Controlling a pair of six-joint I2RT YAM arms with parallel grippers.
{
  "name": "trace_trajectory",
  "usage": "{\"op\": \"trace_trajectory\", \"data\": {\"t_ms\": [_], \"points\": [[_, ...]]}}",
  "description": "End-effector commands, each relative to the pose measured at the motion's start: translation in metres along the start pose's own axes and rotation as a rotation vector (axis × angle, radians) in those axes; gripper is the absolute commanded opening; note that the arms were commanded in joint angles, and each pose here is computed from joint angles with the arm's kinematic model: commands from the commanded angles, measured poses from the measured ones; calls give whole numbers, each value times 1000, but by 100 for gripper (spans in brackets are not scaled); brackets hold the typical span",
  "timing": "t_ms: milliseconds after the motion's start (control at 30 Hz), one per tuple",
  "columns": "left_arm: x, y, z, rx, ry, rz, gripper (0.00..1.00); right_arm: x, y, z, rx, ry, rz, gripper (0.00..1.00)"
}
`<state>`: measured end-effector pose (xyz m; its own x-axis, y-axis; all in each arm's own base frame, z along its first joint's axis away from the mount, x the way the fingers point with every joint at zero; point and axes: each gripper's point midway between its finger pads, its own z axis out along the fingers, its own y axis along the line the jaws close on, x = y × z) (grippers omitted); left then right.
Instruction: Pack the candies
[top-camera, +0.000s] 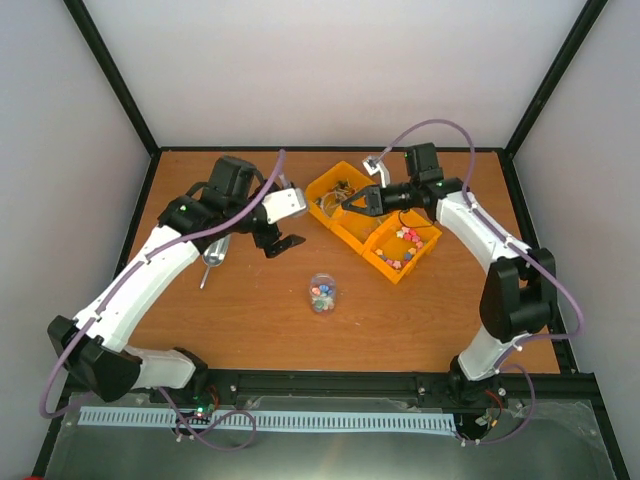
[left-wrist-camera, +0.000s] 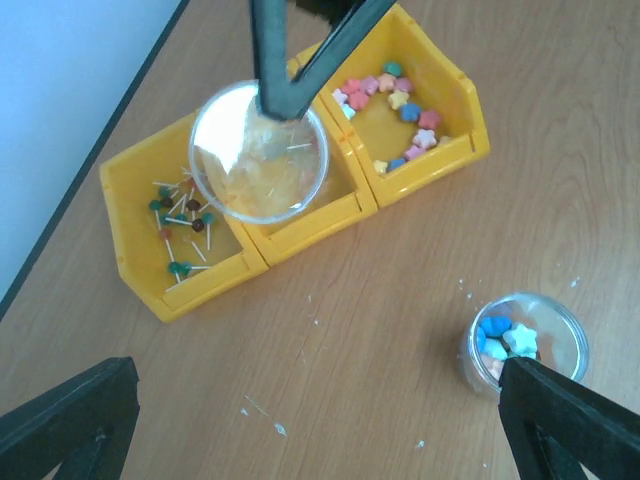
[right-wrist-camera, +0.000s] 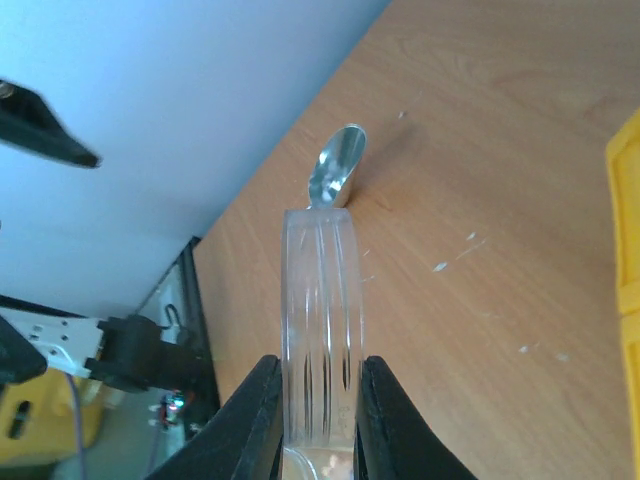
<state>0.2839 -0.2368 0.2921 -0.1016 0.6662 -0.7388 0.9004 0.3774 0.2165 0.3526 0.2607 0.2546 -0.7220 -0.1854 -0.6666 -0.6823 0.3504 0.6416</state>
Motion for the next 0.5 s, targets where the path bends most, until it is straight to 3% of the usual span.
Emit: {"op": "trace_trajectory", "data": {"t_ms": [0, 233, 467], "points": [[-10, -14, -6, 9, -57, 209, 100, 6, -2, 14, -114, -18, 227, 3], [4, -41, 15, 114, -53, 265, 100, 31, 17, 24, -148, -13, 252, 3], [-8, -31, 33, 7, -36, 301, 100, 43, 42, 33, -198, 19, 207, 3]]}}
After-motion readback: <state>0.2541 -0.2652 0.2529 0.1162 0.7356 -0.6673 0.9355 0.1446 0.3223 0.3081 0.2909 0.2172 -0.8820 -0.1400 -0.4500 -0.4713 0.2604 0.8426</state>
